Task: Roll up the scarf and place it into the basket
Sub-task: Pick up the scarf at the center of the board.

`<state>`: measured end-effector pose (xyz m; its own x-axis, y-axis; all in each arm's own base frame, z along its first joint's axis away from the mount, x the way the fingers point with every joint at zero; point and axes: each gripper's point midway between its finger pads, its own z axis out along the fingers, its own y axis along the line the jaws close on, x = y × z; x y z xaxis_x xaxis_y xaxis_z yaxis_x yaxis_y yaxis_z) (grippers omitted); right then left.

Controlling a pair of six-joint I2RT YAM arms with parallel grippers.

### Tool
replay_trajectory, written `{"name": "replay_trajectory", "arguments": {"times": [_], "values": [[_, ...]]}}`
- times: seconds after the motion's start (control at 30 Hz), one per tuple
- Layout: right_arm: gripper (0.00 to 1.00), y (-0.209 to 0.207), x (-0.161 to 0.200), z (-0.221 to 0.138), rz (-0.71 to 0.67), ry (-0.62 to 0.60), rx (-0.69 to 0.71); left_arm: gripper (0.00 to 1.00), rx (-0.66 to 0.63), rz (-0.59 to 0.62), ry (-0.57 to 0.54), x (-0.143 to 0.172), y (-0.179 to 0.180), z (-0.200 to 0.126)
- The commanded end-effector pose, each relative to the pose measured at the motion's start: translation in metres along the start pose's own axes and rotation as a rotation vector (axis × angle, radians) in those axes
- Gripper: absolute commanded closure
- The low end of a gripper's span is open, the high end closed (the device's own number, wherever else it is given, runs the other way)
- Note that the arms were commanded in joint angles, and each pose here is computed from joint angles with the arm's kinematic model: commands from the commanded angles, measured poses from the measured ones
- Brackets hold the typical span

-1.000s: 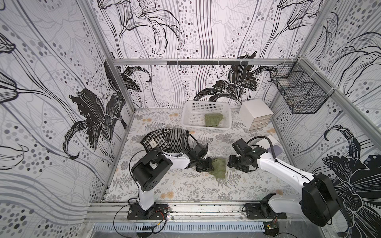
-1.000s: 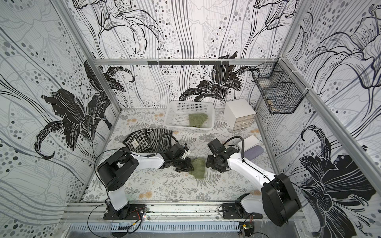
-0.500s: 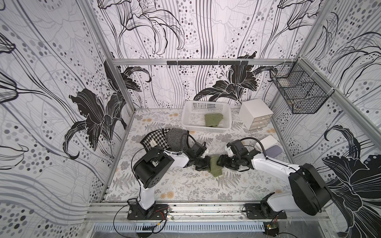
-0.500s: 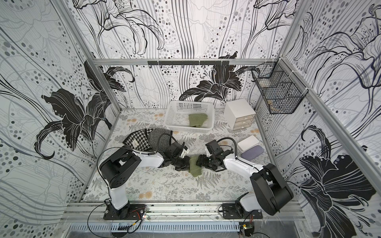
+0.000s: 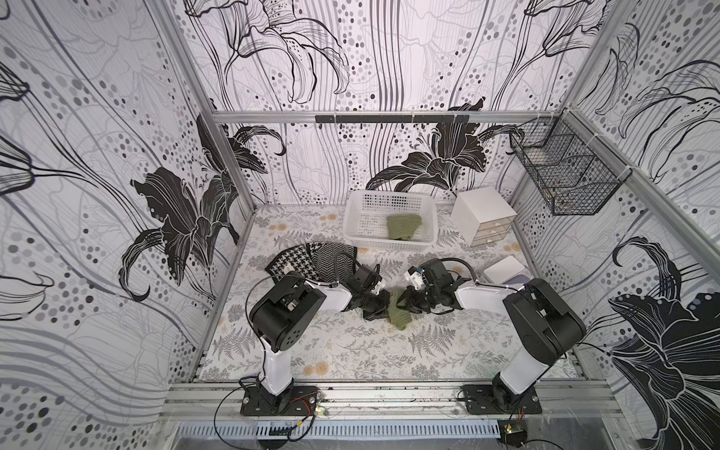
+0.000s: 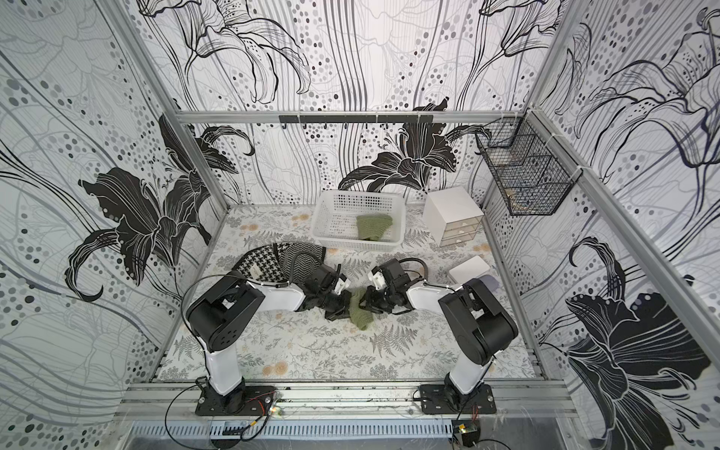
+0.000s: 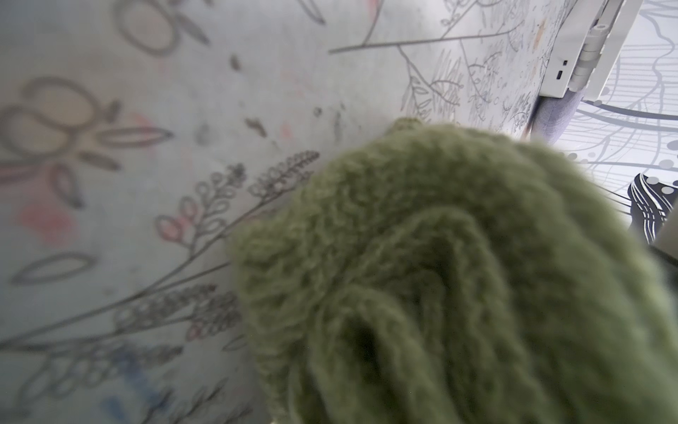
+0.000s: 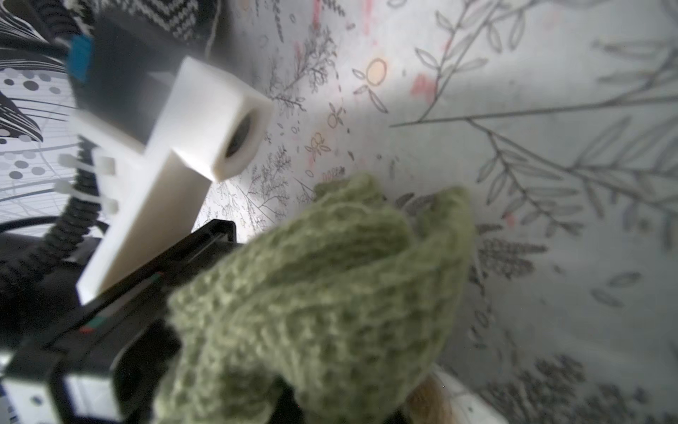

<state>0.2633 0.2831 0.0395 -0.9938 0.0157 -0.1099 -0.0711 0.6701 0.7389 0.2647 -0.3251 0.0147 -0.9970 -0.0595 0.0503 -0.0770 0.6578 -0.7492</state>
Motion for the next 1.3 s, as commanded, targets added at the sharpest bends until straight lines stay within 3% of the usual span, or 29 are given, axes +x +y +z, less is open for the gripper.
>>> {"name": "replay_trajectory", "arguments": {"times": [0.0,0.07,0.1,0.13,0.2,0.23,0.5,0.8,1.07,1.27], "values": [[1.0,-0.014,0.061,0.031,0.035,0.193,0.018,1.0,-0.012,0.085,-0.003,0.003,-0.006,0.024],[1.0,-0.01,0.058,0.028,0.023,0.181,0.018,0.99,-0.012,0.084,-0.008,0.0,-0.006,0.021],[1.0,-0.007,0.056,0.026,0.019,0.175,0.019,0.86,-0.009,0.083,-0.014,-0.002,-0.007,0.018],[1.0,-0.004,0.052,0.024,0.008,0.16,0.022,0.67,0.0,0.08,-0.022,-0.006,-0.009,0.013],[1.0,0.005,0.042,0.017,-0.016,0.137,0.029,0.16,0.02,0.077,-0.058,-0.016,-0.011,-0.005],[1.0,0.01,0.036,0.015,-0.029,0.128,0.032,0.0,0.019,0.069,-0.088,-0.024,-0.01,-0.018],[1.0,0.076,-0.038,-0.004,-0.151,0.074,-0.014,0.01,-0.046,0.08,-0.303,-0.057,-0.004,-0.132],[1.0,0.125,-0.092,-0.01,-0.186,0.035,-0.077,0.01,-0.067,0.063,-0.378,-0.061,0.001,-0.173],[1.0,0.153,-0.179,-0.021,-0.212,-0.046,-0.09,0.01,-0.132,-0.033,-0.577,-0.08,0.029,-0.247],[1.0,0.15,-0.239,-0.016,-0.18,-0.123,-0.092,0.01,-0.112,-0.007,-0.653,-0.092,0.01,-0.278]]}}
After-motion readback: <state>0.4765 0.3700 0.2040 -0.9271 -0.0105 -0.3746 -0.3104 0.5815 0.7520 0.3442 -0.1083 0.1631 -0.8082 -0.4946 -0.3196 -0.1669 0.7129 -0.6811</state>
